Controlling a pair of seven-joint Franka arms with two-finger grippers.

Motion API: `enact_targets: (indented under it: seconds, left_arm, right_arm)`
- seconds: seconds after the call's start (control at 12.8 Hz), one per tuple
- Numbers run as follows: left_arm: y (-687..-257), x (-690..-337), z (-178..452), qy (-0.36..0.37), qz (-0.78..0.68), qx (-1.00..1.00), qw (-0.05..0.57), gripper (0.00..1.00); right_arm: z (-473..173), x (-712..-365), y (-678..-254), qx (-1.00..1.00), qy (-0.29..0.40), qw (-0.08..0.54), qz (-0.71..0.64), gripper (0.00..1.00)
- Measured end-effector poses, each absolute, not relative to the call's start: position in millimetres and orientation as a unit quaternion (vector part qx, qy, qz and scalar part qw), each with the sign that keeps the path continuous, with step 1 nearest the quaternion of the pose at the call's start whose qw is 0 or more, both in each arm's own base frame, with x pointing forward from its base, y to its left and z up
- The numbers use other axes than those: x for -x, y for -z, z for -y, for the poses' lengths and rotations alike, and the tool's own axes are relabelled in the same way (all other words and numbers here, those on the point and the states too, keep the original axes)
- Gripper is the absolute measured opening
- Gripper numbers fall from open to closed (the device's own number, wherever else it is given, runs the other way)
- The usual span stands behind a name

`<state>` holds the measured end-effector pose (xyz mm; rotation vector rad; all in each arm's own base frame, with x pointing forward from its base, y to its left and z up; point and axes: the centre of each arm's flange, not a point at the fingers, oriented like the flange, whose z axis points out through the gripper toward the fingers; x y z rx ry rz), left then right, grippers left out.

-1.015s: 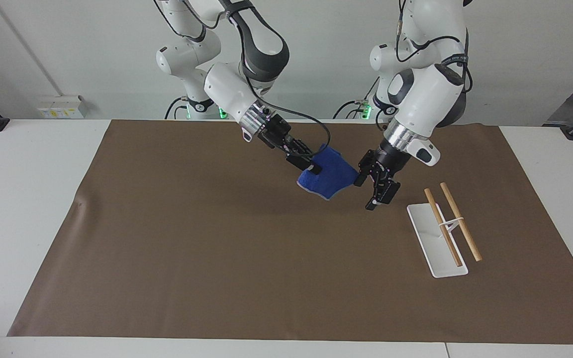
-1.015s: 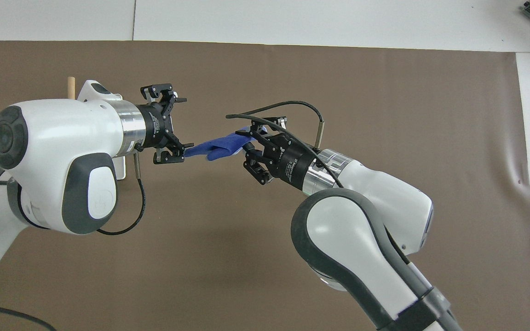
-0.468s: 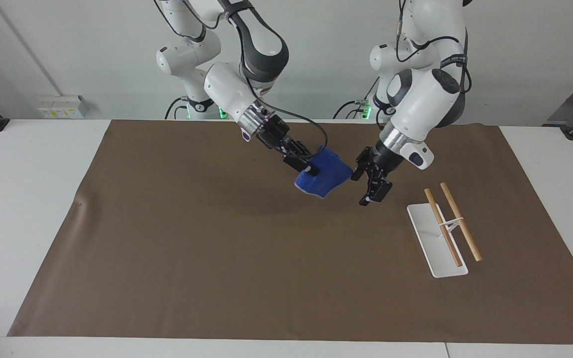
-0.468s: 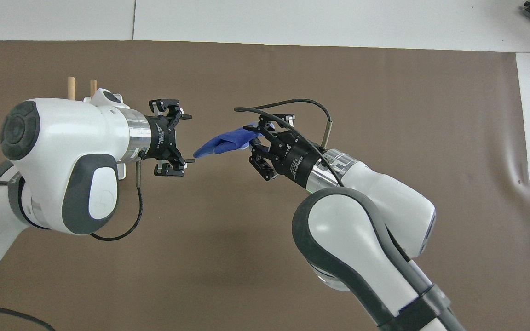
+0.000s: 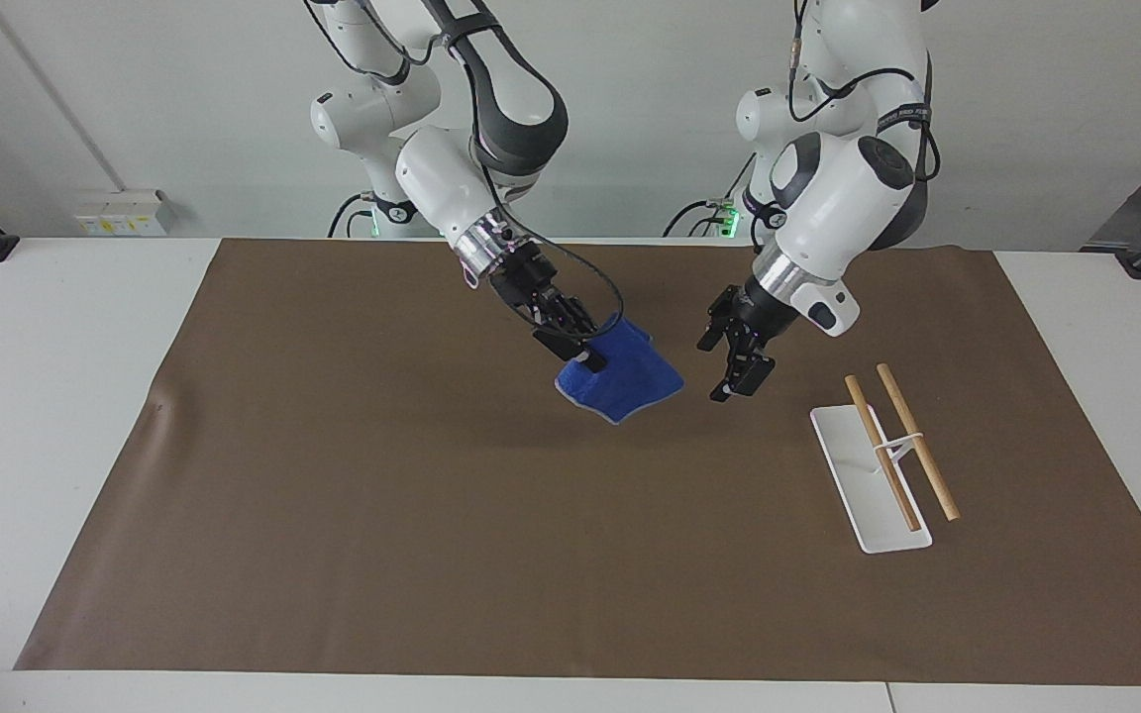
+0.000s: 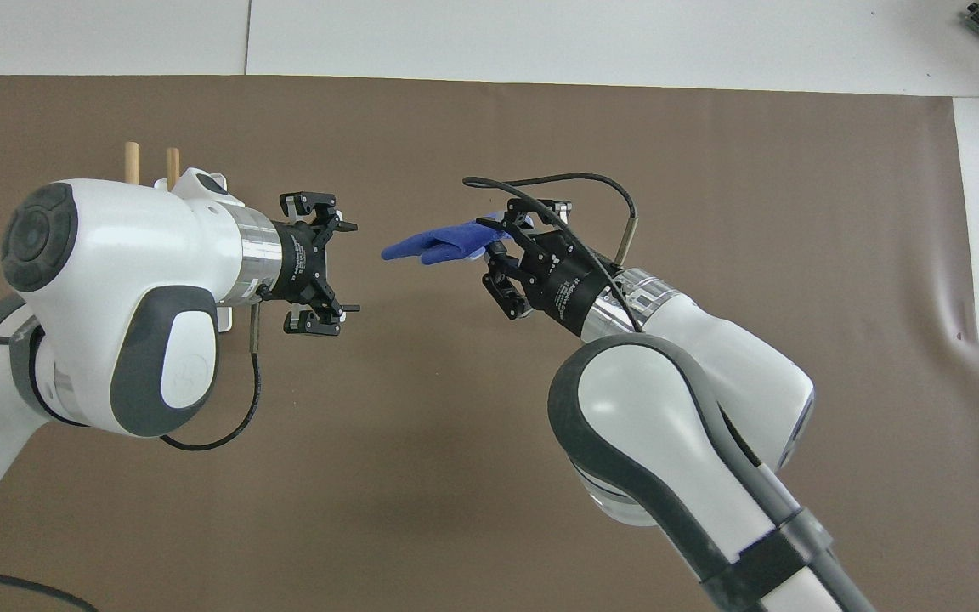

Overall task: Right arm passes towel to left arm to hang
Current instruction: 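Close the left gripper on the towel's free end near the right gripper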

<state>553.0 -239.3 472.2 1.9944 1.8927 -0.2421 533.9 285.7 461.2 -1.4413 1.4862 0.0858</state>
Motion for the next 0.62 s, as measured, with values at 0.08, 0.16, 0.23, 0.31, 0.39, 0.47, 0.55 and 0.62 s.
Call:
enact_targets:
  seconds: [0.08,0.16,0.23,0.31,0.39,0.47,0.55,0.62]
  left_arm:
    - [-473.5,-553.8,239.1,0.086,-0.678,-0.705,0.192,1.00]
    - [-475.4,-555.3,238.7,0.084,-0.687,-0.694,0.197,1.00]
    - [-477.0,-556.6,238.5,0.082,-0.695,-0.685,0.202,1.00]
    - [-477.8,-556.8,239.3,0.082,-0.700,-0.679,0.204,1.00]
    - [-478.3,-555.9,241.8,0.083,-0.702,-0.677,0.205,1.00]
    - [-478.7,-554.9,244.6,0.085,-0.706,-0.673,0.206,1.00]
    - [-479.5,-554.8,246.1,0.085,-0.710,-0.668,0.208,1.00]
    - [-480.8,-555.8,246.1,0.082,-0.712,-0.664,0.213,1.00]
  right_arm:
    - [-289.0,-531.8,-460.8,0.597,-0.039,0.510,-0.618,0.11]
    - [-292.5,-529.8,-460.7,0.598,-0.042,0.510,-0.616,0.11]
    - [-296.6,-527.5,-460.6,0.600,-0.044,0.510,-0.614,0.11]
    - [-301.0,-525.0,-460.5,0.603,-0.047,0.510,-0.612,0.11]
    - [-305.6,-522.3,-460.5,0.605,-0.048,0.510,-0.610,0.11]
    - [-308.9,-520.2,-460.5,0.607,-0.050,0.510,-0.608,0.11]
    - [-312.2,-518.3,-460.5,0.608,-0.052,0.510,-0.606,0.11]
    - [-314.6,-516.7,-460.4,0.609,-0.054,0.510,-0.606,0.11]
